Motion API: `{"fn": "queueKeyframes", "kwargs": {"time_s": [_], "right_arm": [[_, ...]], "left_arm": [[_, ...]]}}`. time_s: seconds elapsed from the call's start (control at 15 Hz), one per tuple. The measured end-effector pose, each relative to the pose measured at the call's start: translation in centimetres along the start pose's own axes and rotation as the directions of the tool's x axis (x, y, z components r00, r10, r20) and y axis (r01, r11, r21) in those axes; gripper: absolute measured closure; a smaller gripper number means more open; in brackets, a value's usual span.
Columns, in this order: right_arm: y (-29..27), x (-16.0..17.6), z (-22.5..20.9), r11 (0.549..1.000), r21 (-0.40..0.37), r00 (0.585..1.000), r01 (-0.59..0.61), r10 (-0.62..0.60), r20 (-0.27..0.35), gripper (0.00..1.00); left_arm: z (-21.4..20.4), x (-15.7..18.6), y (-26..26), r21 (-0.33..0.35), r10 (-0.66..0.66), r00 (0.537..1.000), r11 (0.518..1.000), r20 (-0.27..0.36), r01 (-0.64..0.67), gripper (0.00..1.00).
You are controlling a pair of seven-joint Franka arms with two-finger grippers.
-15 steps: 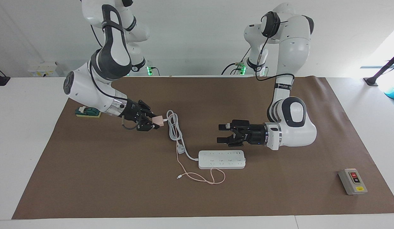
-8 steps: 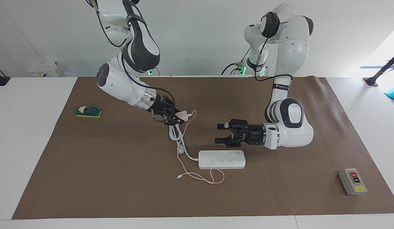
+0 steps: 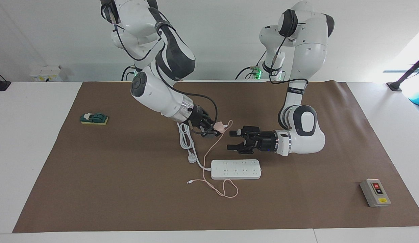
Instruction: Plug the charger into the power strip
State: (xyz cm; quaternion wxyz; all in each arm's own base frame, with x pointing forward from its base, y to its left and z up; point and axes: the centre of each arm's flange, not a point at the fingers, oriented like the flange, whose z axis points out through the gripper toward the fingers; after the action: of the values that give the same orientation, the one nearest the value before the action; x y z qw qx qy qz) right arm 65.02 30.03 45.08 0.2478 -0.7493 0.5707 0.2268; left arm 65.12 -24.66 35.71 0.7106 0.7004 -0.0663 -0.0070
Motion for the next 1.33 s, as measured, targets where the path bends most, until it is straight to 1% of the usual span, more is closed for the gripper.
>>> {"fn": "queueKeyframes", "kwargs": {"time_s": [0.33, 0.67, 0.86, 1.06, 1.33], "right_arm": [[-2.1, 0.3, 0.7, 1.000, 0.023, 1.000, 0.007, -0.007, 0.003, 0.53], [-2.7, -0.4, 1.6, 1.000, 0.023, 1.000, 0.009, -0.009, 0.007, 0.53], [-2.8, -0.2, 1.9, 1.000, 0.021, 1.000, -0.002, 0.002, 0.007, 0.53], [-3.3, -0.6, 1.6, 0.999, 0.028, 0.999, -0.037, 0.037, 0.012, 0.53], [-3.9, -1.3, 1.2, 0.998, 0.040, 0.999, -0.046, 0.045, 0.019, 0.53]], "left_arm": [[-0.7, -1.4, 1.1, 0.011, -0.006, 1.000, 1.000, -0.008, 0.007, 0.00], [-1.2, -1.3, 0.9, 0.013, -0.009, 1.000, 1.000, -0.016, 0.009, 0.00], [-1.3, -1.3, 0.9, 0.013, -0.010, 1.000, 1.000, -0.017, 0.010, 0.00], [-1.3, -1.4, 0.9, 0.013, -0.011, 1.000, 1.000, -0.017, 0.011, 0.00], [-1.2, -1.4, 0.9, 0.012, -0.011, 1.000, 1.000, -0.016, 0.011, 0.00]]}}
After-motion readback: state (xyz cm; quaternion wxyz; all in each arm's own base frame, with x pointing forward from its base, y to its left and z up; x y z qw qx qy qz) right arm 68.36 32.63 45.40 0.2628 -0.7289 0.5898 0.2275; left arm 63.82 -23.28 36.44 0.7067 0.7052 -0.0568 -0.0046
